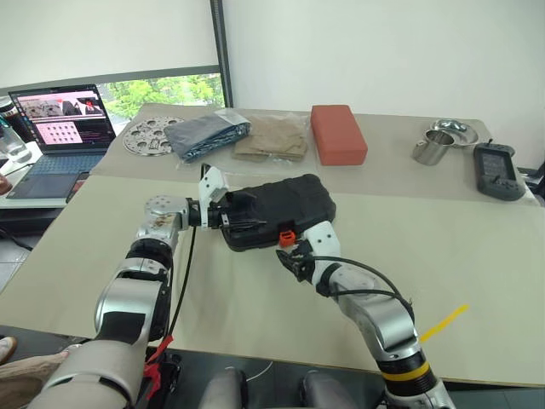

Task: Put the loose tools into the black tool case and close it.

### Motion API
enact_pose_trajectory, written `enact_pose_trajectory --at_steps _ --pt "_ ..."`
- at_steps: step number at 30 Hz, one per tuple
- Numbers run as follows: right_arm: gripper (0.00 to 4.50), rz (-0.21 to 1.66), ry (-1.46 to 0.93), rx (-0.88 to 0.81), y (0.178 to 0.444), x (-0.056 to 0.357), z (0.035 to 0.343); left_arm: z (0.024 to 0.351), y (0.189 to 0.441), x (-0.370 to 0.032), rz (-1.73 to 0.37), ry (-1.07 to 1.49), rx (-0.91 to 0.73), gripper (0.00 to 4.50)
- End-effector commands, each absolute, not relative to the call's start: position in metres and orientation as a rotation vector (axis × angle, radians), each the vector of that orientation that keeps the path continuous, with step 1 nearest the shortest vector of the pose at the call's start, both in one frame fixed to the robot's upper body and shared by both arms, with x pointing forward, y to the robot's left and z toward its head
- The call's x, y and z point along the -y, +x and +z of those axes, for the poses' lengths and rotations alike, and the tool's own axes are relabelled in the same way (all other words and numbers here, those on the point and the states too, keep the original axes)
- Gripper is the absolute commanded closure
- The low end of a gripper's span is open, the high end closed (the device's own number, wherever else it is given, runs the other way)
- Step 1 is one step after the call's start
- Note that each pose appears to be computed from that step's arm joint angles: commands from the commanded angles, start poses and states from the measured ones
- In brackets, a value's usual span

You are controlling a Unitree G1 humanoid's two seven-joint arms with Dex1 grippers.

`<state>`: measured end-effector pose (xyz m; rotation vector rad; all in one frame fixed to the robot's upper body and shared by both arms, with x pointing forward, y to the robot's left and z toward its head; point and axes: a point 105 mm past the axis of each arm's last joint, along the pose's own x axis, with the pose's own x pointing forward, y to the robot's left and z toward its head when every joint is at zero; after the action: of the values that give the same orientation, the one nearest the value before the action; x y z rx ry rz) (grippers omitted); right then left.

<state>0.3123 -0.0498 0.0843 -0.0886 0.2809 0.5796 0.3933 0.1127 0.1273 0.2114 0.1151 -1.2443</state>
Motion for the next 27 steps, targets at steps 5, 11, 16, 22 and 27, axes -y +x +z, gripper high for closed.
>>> enact_pose_trajectory --at_steps 5,11,16,22,27 --pt "3.65 0.562 -0.087 -0.204 0.319 0.049 0.104 0.108 0.391 -0.110 -1.251 0.293 -0.211 0.00" --pt "4.48 0.559 -0.084 -0.193 0.321 0.048 0.108 0.099 0.391 -0.111 -1.235 0.325 -0.250 0.00" --pt "4.48 0.569 -0.098 -0.214 0.318 0.049 0.104 0.098 0.393 -0.110 -1.227 0.327 -0.253 0.00" --pt "2.67 0.594 -0.119 -0.253 0.314 0.046 0.097 0.099 0.393 -0.109 -1.228 0.327 -0.251 0.00" --pt "0.94 0.565 -0.114 -0.244 0.317 0.048 0.098 0.098 0.392 -0.108 -1.233 0.331 -0.252 0.00"
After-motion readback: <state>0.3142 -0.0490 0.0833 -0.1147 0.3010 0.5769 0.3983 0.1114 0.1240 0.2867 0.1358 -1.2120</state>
